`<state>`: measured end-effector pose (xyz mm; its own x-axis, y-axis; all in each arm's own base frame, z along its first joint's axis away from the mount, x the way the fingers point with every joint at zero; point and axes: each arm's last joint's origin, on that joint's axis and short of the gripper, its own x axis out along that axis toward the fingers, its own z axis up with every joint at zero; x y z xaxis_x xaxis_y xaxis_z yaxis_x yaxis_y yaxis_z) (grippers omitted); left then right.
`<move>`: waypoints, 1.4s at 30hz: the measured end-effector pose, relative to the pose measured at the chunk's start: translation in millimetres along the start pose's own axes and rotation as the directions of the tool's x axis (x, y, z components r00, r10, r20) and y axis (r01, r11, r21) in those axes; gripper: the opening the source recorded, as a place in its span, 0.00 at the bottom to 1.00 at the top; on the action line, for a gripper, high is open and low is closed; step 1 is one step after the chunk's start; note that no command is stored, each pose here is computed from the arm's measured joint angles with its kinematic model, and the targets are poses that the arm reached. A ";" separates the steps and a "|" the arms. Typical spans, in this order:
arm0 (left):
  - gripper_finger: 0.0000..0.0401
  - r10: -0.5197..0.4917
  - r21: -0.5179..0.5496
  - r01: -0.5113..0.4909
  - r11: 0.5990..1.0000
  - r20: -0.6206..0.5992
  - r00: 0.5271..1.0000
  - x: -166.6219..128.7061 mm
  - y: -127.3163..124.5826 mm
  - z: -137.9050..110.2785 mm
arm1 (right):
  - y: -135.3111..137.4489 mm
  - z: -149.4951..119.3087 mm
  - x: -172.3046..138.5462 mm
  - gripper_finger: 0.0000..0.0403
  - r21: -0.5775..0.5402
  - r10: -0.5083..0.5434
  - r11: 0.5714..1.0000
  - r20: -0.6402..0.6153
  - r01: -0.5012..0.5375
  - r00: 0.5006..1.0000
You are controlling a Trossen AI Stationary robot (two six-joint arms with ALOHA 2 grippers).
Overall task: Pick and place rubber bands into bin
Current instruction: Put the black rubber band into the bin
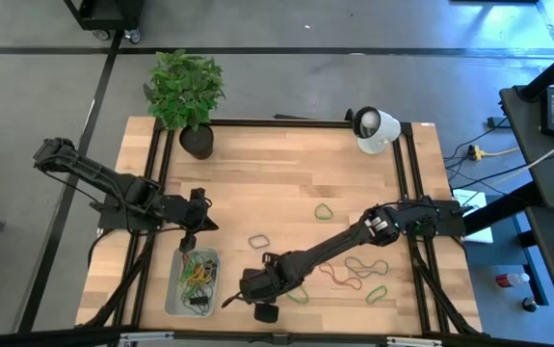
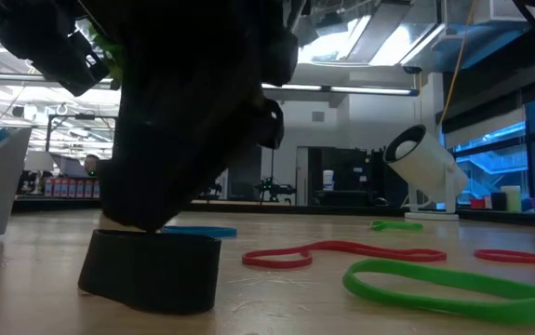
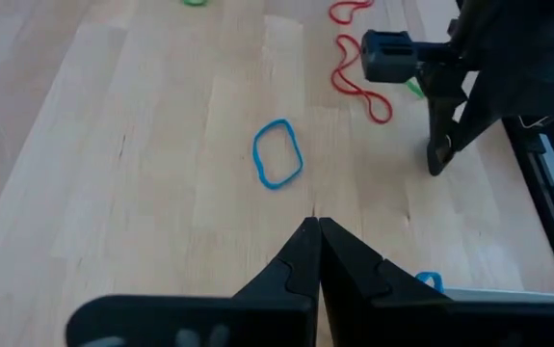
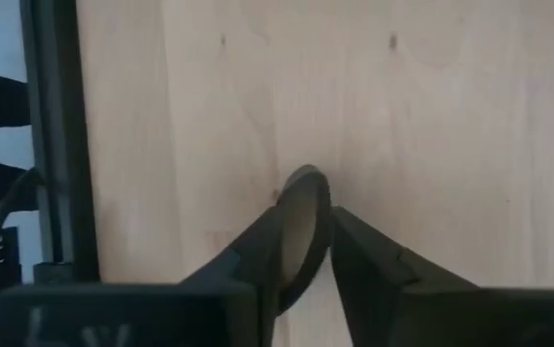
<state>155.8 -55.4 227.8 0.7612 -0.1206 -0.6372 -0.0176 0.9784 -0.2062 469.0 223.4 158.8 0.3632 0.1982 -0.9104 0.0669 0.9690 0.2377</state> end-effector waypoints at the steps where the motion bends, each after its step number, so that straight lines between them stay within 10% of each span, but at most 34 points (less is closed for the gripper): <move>1: 0.01 0.000 0.000 0.000 1.000 0.000 1.000 0.0 0.0 0.0 | 0.5 -0.4 0.0 0.24 -0.001 -0.001 1.000 0.000 0.001 1.000; 8: 0.01 0.000 0.002 0.000 1.000 0.000 1.000 0.0 0.0 0.0 | 1.9 -16.0 17.2 0.28 -0.044 -0.055 0.997 0.010 0.055 0.998; 14: 0.00 0.000 0.002 0.000 1.000 0.000 1.000 0.0 0.0 0.0 | 8.1 -27.6 27.0 0.07 -0.025 -0.042 0.999 0.044 0.043 0.998; 25: 0.01 0.000 0.002 0.000 1.000 0.001 1.000 0.0 0.0 0.1 | 12.2 6.3 -4.3 0.01 0.013 -0.067 0.998 0.151 0.066 0.986; 34: 0.01 0.003 0.029 -0.003 1.000 0.002 1.000 0.0 0.1 0.2 | 4.2 71.3 -42.2 0.00 -0.043 0.017 0.999 0.582 0.010 0.813; 42: 0.01 0.013 0.029 -0.014 0.999 0.005 1.000 -0.1 0.5 0.2 | -15.0 88.4 -4.8 0.03 -0.015 0.048 0.999 0.689 -0.052 0.723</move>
<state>155.8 -54.9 228.0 0.7642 -0.1065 -0.6361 -0.0093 0.9843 -0.1760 548.4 194.9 189.5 0.9061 0.0885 -0.4137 0.0339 0.9596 0.2795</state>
